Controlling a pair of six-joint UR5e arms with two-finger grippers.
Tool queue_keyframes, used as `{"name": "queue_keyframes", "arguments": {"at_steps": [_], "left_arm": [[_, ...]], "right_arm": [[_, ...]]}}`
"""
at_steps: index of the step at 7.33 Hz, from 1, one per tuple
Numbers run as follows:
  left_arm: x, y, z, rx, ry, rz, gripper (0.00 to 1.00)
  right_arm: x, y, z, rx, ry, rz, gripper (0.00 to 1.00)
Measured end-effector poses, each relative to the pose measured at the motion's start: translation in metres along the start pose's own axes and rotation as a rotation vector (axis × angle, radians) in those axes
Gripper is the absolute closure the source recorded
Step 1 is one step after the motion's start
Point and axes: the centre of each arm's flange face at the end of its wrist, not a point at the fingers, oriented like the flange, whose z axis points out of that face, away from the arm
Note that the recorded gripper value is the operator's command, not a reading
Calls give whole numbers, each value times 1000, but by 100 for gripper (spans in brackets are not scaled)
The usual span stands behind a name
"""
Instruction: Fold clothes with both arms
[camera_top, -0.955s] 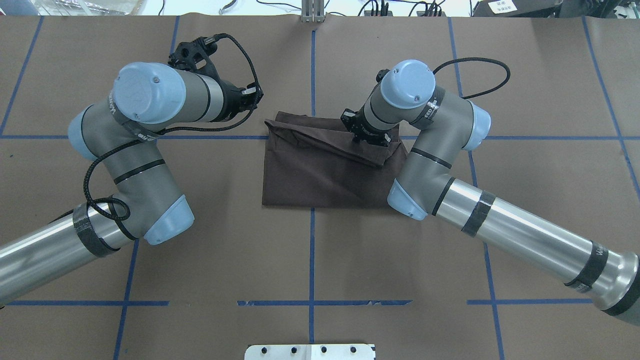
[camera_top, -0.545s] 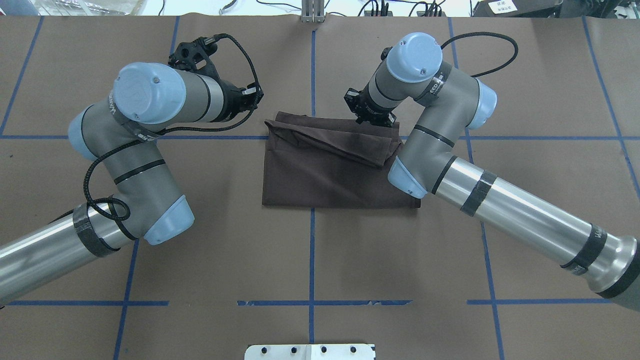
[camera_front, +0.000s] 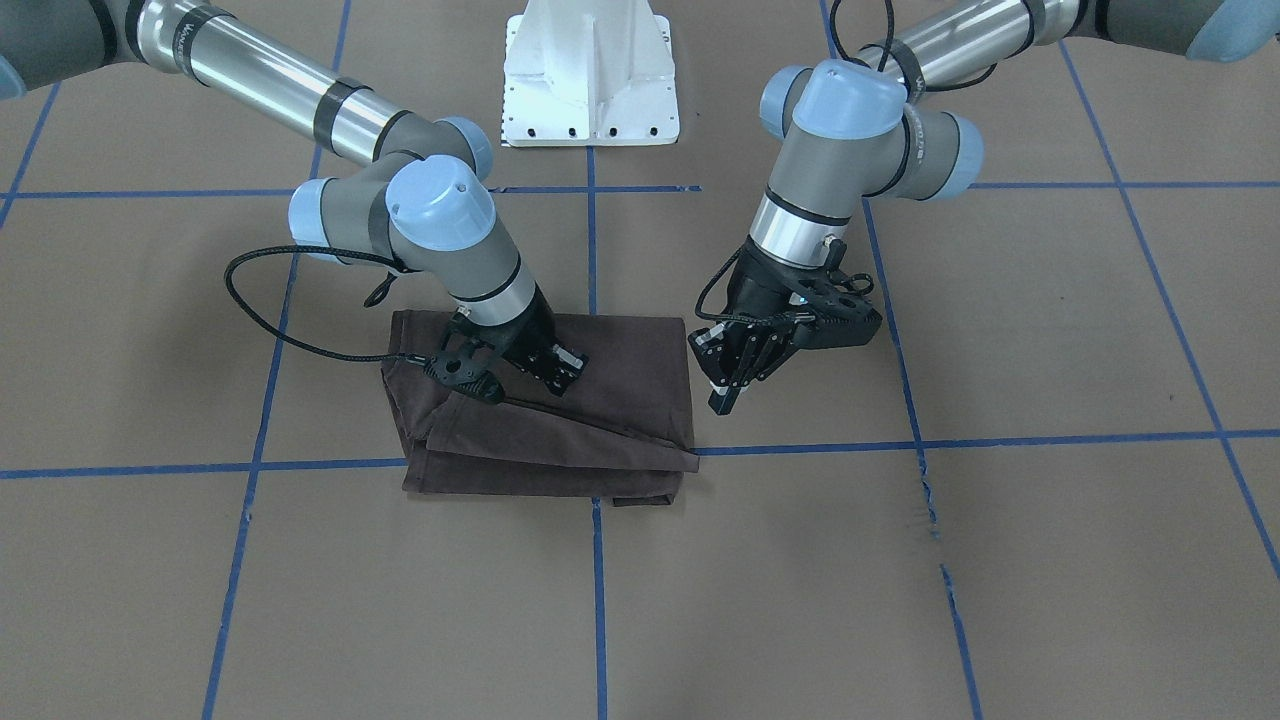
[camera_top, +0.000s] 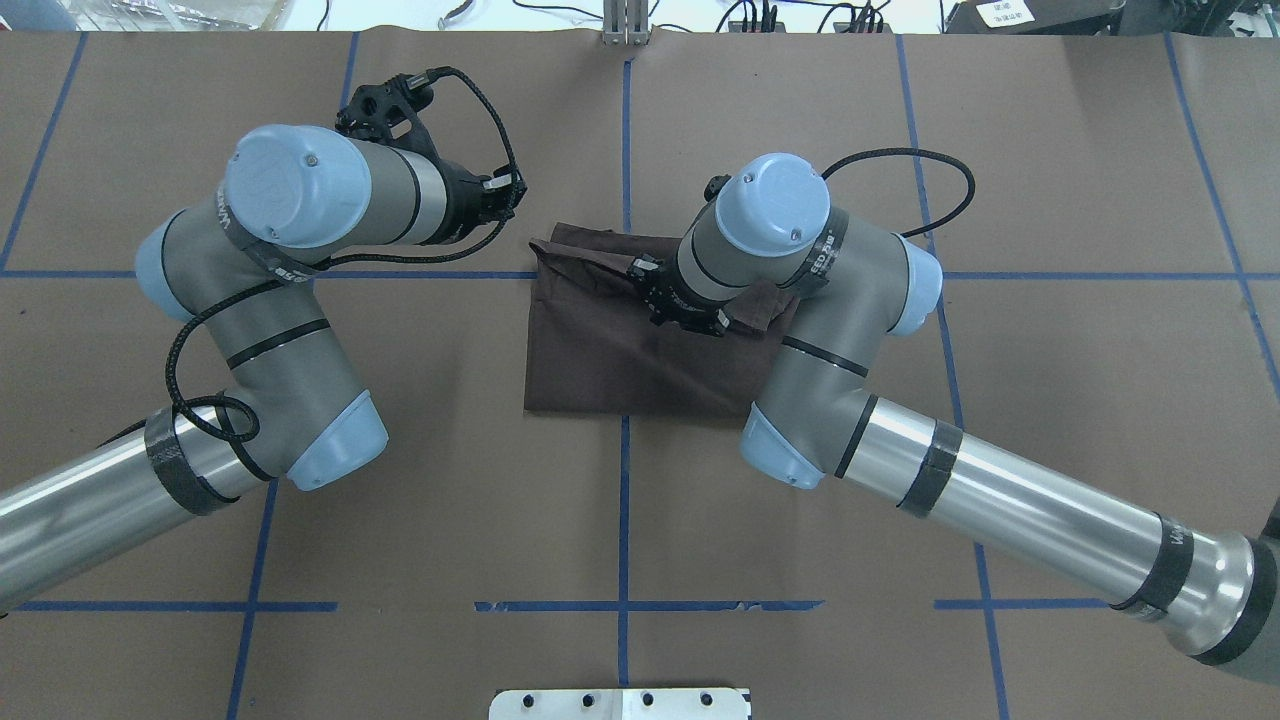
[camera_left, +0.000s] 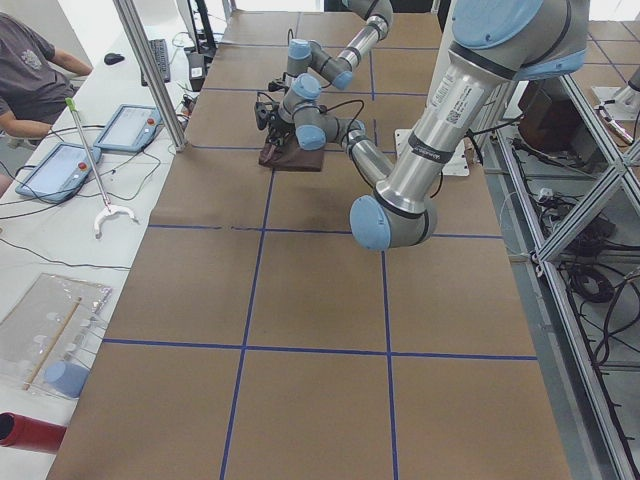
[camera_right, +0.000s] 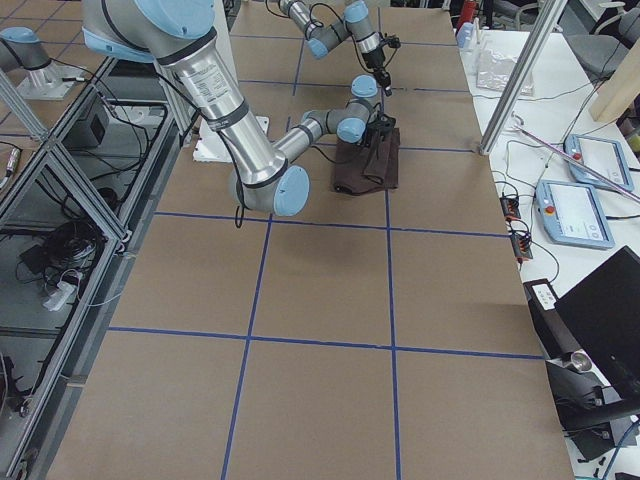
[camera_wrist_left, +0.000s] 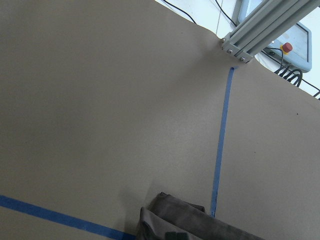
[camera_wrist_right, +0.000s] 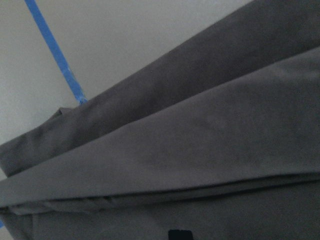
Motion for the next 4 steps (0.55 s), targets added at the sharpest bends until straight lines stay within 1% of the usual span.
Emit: {"name": "queue_keyframes", "arguments": {"at_steps": [2, 4], "left_arm": [[1, 0, -1, -1, 3, -2, 100], [1, 0, -2, -1, 5, -2, 100]], "right_arm": [[2, 9, 10, 13, 9, -5, 100], [2, -4, 17, 48, 19, -4, 100]]}}
